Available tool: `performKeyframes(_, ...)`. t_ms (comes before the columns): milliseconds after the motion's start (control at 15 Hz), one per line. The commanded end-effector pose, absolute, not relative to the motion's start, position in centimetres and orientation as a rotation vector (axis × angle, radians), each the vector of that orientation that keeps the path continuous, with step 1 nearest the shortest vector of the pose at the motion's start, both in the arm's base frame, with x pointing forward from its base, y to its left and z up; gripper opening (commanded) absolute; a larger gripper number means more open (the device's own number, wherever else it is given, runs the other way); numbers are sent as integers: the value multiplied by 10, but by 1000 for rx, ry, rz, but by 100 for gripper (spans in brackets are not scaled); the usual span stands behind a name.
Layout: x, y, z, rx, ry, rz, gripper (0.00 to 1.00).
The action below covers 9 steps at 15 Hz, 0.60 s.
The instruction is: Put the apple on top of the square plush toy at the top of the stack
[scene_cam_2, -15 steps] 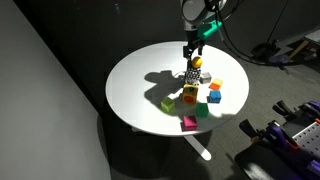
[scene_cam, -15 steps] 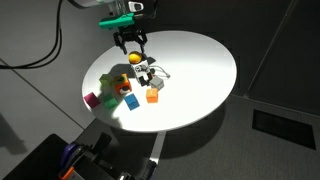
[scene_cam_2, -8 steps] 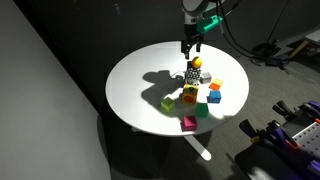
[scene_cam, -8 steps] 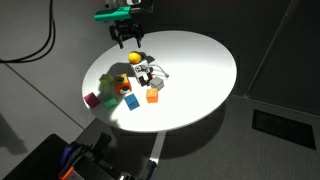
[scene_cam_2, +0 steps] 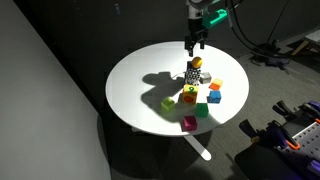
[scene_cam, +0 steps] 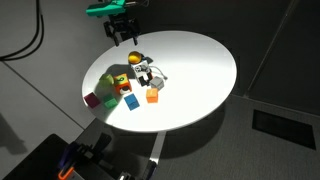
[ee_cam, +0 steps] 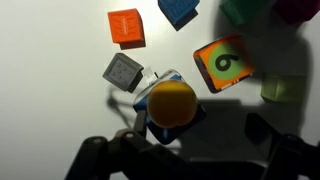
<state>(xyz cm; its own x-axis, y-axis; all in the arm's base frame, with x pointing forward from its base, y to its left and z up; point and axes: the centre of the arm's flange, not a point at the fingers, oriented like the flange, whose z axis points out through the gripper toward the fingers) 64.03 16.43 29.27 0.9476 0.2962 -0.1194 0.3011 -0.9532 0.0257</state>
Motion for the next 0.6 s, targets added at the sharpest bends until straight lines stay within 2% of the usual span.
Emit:
performKeyframes(0, 610, 155, 313, 3051, 442, -199, 100)
performKeyframes(533, 578, 142, 327, 3035, 358, -352, 100)
